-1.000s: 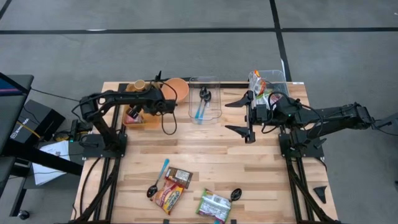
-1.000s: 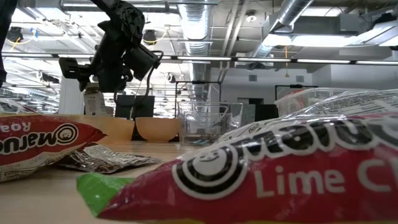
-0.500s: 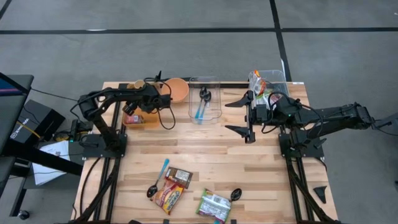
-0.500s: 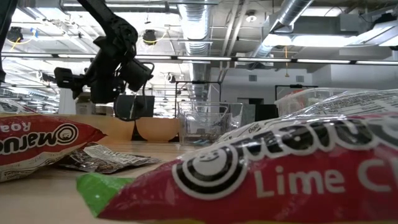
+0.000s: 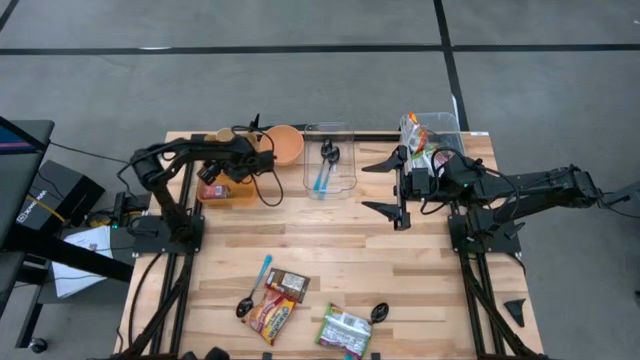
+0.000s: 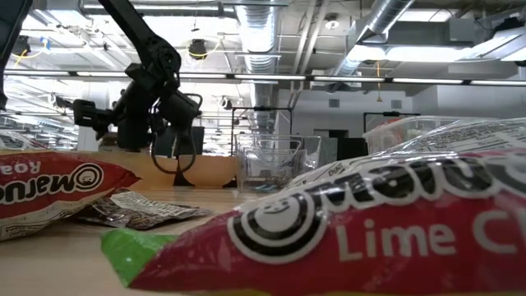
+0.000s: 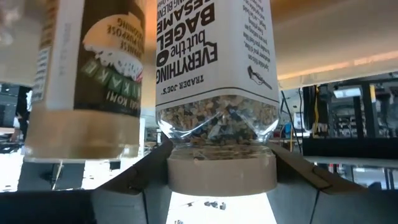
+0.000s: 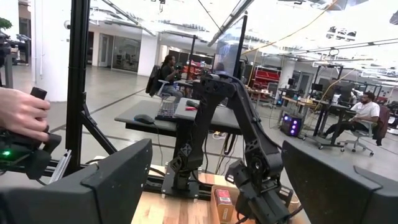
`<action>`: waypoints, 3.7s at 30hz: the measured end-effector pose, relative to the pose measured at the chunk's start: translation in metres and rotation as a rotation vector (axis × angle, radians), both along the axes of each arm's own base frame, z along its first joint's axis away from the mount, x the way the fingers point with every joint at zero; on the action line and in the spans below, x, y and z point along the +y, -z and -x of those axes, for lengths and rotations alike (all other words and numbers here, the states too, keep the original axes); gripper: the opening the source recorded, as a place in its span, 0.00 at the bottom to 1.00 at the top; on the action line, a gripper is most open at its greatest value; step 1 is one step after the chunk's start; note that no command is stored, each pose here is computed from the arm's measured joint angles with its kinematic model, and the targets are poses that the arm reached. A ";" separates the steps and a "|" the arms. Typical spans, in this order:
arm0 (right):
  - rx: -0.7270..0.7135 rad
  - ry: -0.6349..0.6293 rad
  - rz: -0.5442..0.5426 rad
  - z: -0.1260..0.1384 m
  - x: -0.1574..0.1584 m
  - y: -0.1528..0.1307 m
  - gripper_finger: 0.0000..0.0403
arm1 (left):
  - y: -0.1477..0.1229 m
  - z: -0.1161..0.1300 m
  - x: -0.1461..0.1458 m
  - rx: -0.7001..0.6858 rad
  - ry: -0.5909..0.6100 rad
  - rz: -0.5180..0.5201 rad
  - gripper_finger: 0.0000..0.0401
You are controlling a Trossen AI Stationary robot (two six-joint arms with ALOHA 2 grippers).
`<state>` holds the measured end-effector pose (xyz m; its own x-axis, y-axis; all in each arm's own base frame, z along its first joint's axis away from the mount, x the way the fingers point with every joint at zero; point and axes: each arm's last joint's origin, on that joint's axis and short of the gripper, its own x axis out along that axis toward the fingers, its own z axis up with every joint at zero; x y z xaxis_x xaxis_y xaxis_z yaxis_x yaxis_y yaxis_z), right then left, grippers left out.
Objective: Pick & Place Food Item
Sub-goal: Put the white seasoning bottle into the orange bin, then put the red noodle pack into the transparent bin
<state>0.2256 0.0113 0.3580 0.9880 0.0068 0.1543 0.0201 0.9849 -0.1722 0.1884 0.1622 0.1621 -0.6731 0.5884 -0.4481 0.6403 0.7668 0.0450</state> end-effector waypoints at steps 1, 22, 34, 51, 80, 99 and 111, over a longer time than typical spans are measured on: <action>0.000 0.000 0.000 0.000 0.000 0.000 0.88 | 0.002 0.000 0.001 0.013 0.000 0.001 0.49; 0.008 0.000 0.000 0.000 0.000 0.001 0.88 | 0.011 0.001 0.006 0.009 -0.036 -0.002 0.49; 0.008 0.000 0.000 0.000 0.000 0.001 0.88 | 0.011 0.000 0.005 -0.036 -0.069 -0.015 0.59; 0.009 0.000 0.000 0.000 0.000 0.001 0.88 | 0.004 0.005 0.000 -0.077 -0.131 -0.093 0.81; 0.011 0.000 -0.011 0.000 0.000 0.001 0.88 | -0.105 -0.039 -0.132 -1.276 0.223 -0.095 0.79; 0.016 0.002 -0.011 0.000 0.000 0.001 0.88 | -0.166 -0.031 -0.185 -2.084 -0.077 0.464 0.79; 0.018 0.003 -0.010 0.000 0.000 0.002 0.88 | -0.163 -0.033 -0.189 -2.046 -0.106 0.595 0.79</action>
